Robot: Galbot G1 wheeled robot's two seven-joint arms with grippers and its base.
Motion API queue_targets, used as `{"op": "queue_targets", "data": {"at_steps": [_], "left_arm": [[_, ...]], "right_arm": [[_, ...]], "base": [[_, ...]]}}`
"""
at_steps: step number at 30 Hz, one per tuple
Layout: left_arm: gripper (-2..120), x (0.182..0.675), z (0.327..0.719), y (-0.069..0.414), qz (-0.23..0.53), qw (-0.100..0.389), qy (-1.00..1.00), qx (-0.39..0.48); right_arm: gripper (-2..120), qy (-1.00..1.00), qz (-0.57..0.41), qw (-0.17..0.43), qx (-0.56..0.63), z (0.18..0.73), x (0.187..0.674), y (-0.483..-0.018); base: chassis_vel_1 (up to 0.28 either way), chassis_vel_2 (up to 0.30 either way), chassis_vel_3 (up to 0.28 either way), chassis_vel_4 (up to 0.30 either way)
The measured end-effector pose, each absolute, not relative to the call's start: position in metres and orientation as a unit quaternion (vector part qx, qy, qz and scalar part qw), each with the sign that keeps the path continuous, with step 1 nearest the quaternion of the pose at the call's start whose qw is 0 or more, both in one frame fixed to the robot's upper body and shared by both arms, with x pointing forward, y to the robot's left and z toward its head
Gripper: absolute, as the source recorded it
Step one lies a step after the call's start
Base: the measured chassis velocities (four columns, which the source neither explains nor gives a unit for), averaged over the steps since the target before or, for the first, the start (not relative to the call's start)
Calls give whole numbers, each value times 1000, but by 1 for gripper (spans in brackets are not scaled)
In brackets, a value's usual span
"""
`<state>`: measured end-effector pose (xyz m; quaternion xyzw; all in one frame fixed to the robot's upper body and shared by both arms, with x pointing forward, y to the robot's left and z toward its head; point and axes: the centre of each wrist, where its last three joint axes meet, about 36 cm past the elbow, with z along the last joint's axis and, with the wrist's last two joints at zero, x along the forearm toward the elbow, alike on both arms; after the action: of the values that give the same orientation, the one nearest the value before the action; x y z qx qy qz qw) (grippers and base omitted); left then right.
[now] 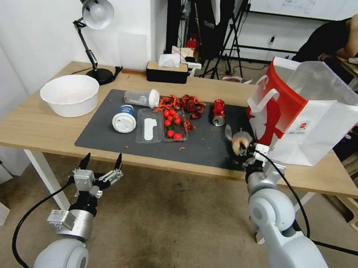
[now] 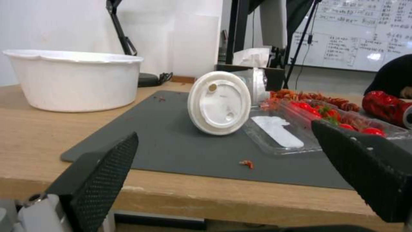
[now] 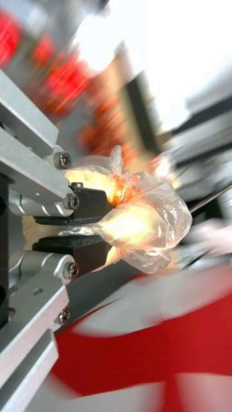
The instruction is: Pick up the trash from the table and place it into the takeout bag.
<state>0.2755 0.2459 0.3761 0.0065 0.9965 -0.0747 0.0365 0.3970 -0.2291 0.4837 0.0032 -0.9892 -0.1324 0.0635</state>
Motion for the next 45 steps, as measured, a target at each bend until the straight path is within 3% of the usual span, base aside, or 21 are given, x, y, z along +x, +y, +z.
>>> {"op": "queue_targets", "data": {"at_steps": [2, 3, 6, 11, 14, 18, 20, 25, 30, 32, 34, 39, 45], "left_arm": [[100, 275, 377, 245, -75, 37, 996, 7], [100, 275, 377, 245, -75, 37, 996, 7], [100, 275, 378, 243, -75, 38, 996, 9], [100, 273, 379, 242, -74, 38, 997, 9], [100, 271, 379, 242, -73, 37, 997, 9], [100, 270, 380, 242, -72, 39, 997, 9], [100, 269, 381, 242, -72, 40, 997, 8], [100, 268, 380, 242, -73, 41, 996, 6], [100, 268, 380, 243, -71, 42, 997, 5], [100, 268, 381, 244, -69, 43, 997, 4], [100, 269, 380, 244, -70, 43, 997, 4], [100, 270, 378, 242, -74, 42, 996, 3], [100, 270, 376, 241, -74, 42, 996, 3]], "right_arm": [[3, -985, -164, -9, 47, 504, 393, -239], [3, -985, -164, -9, 47, 504, 393, -239], [3, -973, -189, -95, 93, 537, 394, -255], [3, -963, -188, -165, 95, 576, 402, -275], [3, -968, -169, -179, 56, 598, 412, -291], [3, -974, -151, -168, -10, 620, 428, -309], [3, -977, -145, -129, -87, 645, 446, -321], [4, -977, -153, -55, -137, 655, 459, -320], [15, -977, -154, -23, -147, 655, 463, -318], [28, -977, -150, -4, -152, 657, 467, -318], [32, -977, -146, 3, -154, 659, 468, -318], [53, -978, -133, 29, -158, 667, 472, -323], [72, -978, -147, 10, -149, 670, 473, -325]], "base": [[0, 0, 0, 0], [0, 0, 0, 0], [0, 0, 0, 0], [0, 0, 0, 0], [0, 0, 0, 0], [0, 0, 0, 0], [0, 0, 0, 0], [0, 0, 0, 0], [0, 0, 0, 0], [0, 0, 0, 0], [0, 0, 0, 0], [0, 0, 0, 0], [0, 0, 0, 0]]}}
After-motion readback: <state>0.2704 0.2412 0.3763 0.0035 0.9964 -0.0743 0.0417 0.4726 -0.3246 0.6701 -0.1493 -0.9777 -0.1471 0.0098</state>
